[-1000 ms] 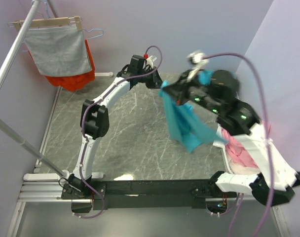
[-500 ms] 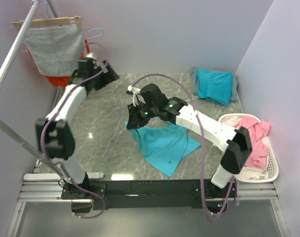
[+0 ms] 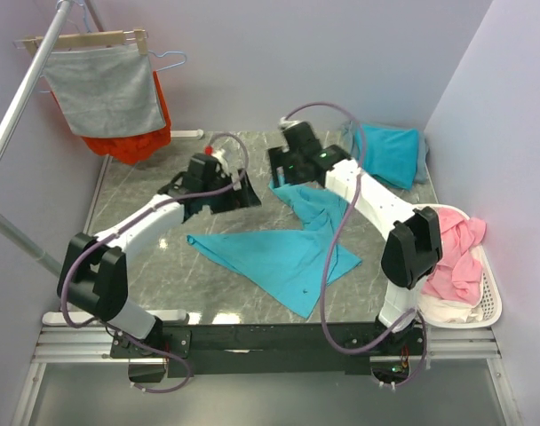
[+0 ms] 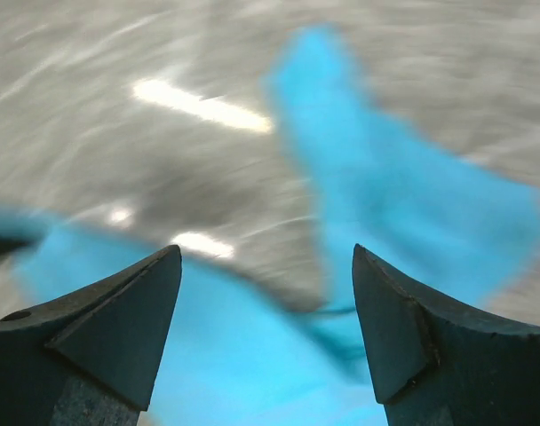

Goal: Fold and stack the t-shirts
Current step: Flatten the tshirt out

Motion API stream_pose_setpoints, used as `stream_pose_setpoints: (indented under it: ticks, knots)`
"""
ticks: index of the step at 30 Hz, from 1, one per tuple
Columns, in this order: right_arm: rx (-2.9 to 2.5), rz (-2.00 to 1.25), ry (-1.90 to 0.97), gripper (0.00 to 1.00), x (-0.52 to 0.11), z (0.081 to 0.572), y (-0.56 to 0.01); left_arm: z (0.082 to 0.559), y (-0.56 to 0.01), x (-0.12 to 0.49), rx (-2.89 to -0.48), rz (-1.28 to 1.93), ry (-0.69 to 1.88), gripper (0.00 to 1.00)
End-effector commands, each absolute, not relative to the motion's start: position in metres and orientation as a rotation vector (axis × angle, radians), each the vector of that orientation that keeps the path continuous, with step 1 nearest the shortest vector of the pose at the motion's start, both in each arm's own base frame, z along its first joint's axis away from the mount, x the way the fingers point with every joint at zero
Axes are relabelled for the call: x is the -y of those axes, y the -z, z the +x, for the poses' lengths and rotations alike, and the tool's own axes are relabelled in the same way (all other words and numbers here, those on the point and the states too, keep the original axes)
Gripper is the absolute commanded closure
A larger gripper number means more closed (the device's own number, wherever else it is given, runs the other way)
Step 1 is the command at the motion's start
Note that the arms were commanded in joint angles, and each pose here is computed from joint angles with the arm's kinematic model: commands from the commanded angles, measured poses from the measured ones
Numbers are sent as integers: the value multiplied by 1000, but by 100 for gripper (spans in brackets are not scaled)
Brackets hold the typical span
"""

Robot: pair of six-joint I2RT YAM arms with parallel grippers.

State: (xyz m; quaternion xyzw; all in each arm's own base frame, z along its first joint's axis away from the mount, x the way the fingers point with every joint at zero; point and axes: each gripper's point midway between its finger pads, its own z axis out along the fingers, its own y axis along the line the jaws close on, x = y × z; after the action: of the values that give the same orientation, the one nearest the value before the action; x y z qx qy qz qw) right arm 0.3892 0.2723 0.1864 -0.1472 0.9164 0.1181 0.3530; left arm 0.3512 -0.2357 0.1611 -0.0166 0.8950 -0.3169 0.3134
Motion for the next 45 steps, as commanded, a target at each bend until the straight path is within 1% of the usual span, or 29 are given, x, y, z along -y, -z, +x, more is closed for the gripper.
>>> stream_pose_setpoints:
  ticks: [1, 5, 6, 8, 9, 15, 25, 28, 29, 31, 32, 33, 34, 35, 37, 38, 40, 41, 42, 43, 44, 45]
  knots:
    - [-2385, -221, -91, 16, -211, 435, -172, 331, -147, 268, -2380, 83, 917, 1]
    - [-2415, -221, -77, 16, -198, 458, -158, 312, -133, 287, -2417, 156, 958, 1]
    - [-2449, -228, -73, 16, -198, 461, -145, 304, -129, 294, -2432, 186, 968, 1]
    - [-2460, -233, -95, 17, -197, 469, -142, 294, -126, 301, -2448, 221, 984, 1]
    - [-2487, -240, -105, 17, -198, 470, -131, 285, -122, 308, -2463, 251, 995, 1]
    - [-2544, -264, -144, 18, -205, 478, -109, 251, -97, 333, -2542, 371, 1015, 0]
    - [-2633, -312, -153, 21, -207, 477, -74, 233, -61, 356, -2632, 465, 940, 1]
    - [-2653, -314, -201, 26, -209, 474, -67, 225, -54, 363, -2651, 484, 970, 1]
    - [-2660, -318, -218, 34, -210, 475, -65, 224, -50, 364, -2659, 485, 971, 1]
    - [-2671, -310, -250, 45, -210, 475, -63, 219, -46, 368, -2673, 501, 976, 8]
    - [-2674, -303, -256, 64, -209, 475, -63, 217, -43, 369, -2683, 507, 973, 20]
    - [-2667, -302, -263, 74, -209, 477, -64, 217, -43, 369, -2685, 511, 968, 31]
    - [-2670, -297, -264, 90, -206, 475, -62, 216, -40, 368, -2693, 506, 959, 45]
    - [-2657, -290, -266, 98, -205, 476, -68, 216, -40, 367, -2698, 504, 946, 69]
    - [-2645, -261, -243, 100, -197, 475, -71, 219, -41, 363, -2692, 499, 908, 84]
    - [-2609, -245, -245, 100, -194, 476, -87, 222, -44, 362, -2683, 504, 888, 99]
    - [-2583, -199, -224, 100, -185, 473, -96, 225, -45, 352, -2691, 500, 806, 99]
    - [-2530, -176, -226, 100, -179, 472, -121, 232, -54, 351, -2661, 511, 779, 99]
    - [-2495, -159, -226, 100, -178, 471, -133, 232, -56, 341, -2683, 506, 720, 99]
    - [-2495, -116, -173, 100, -166, 465, -132, 237, -61, 337, -2673, 501, 688, 99]
    - [-2434, -91, -173, 100, -161, 460, -160, 250, -76, 330, -2628, 478, 655, 99]
    - [-2401, -67, -156, 100, -155, 457, -172, 253, -81, 321, -2632, 465, 627, 99]
